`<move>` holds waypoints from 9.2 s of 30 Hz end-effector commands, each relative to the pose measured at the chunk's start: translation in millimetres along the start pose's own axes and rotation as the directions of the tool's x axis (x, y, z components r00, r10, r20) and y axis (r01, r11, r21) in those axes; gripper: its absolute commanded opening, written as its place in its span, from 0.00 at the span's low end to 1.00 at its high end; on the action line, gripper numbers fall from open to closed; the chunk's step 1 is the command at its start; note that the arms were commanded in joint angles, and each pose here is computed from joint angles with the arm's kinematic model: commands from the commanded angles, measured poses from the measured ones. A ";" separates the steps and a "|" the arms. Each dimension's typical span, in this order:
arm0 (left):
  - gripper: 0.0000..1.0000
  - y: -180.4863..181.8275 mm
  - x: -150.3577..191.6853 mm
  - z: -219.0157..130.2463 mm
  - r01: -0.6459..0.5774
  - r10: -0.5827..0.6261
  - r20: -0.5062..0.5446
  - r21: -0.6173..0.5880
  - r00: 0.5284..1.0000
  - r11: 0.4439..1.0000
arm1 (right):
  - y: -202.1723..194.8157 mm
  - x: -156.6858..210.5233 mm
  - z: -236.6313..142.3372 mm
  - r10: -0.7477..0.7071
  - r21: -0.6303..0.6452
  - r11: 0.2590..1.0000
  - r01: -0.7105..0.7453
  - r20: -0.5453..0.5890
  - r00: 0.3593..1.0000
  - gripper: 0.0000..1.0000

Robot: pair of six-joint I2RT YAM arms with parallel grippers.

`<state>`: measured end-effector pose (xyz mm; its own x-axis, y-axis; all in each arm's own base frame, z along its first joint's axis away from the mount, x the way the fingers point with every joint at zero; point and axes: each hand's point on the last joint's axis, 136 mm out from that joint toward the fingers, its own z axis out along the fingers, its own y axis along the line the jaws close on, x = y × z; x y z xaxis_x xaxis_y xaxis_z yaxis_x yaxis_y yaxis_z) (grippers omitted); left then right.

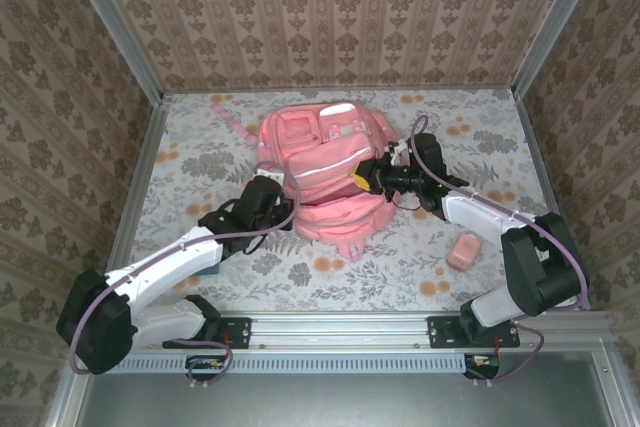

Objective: Pack the student bag

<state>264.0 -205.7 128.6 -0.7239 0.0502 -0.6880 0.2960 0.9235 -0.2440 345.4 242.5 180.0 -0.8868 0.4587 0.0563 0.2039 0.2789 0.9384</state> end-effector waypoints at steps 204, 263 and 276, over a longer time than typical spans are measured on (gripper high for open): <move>0.00 -112.0 -206.3 -66.6 -0.269 0.159 0.301 0.372 0.940 0.889 | 36.4 -42.5 29.3 -0.188 0.185 0.972 0.146 0.237 0.953 0.47; 0.00 -160.4 -161.3 3.0 -0.187 0.187 0.058 0.552 0.981 0.812 | -77.6 -30.2 -6.0 -0.155 0.571 0.820 0.032 0.167 0.974 0.55; 0.00 -159.6 -179.9 -21.5 -0.176 0.132 0.119 0.544 0.984 0.820 | -26.1 -21.3 64.7 -0.073 0.248 0.967 0.052 0.077 0.994 0.48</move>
<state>336.3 -349.4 229.5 -0.6993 0.2344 -0.6753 0.6409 0.6241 -0.4470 363.9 252.2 104.3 -0.8595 0.5103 -0.0299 0.3371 0.6099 0.7172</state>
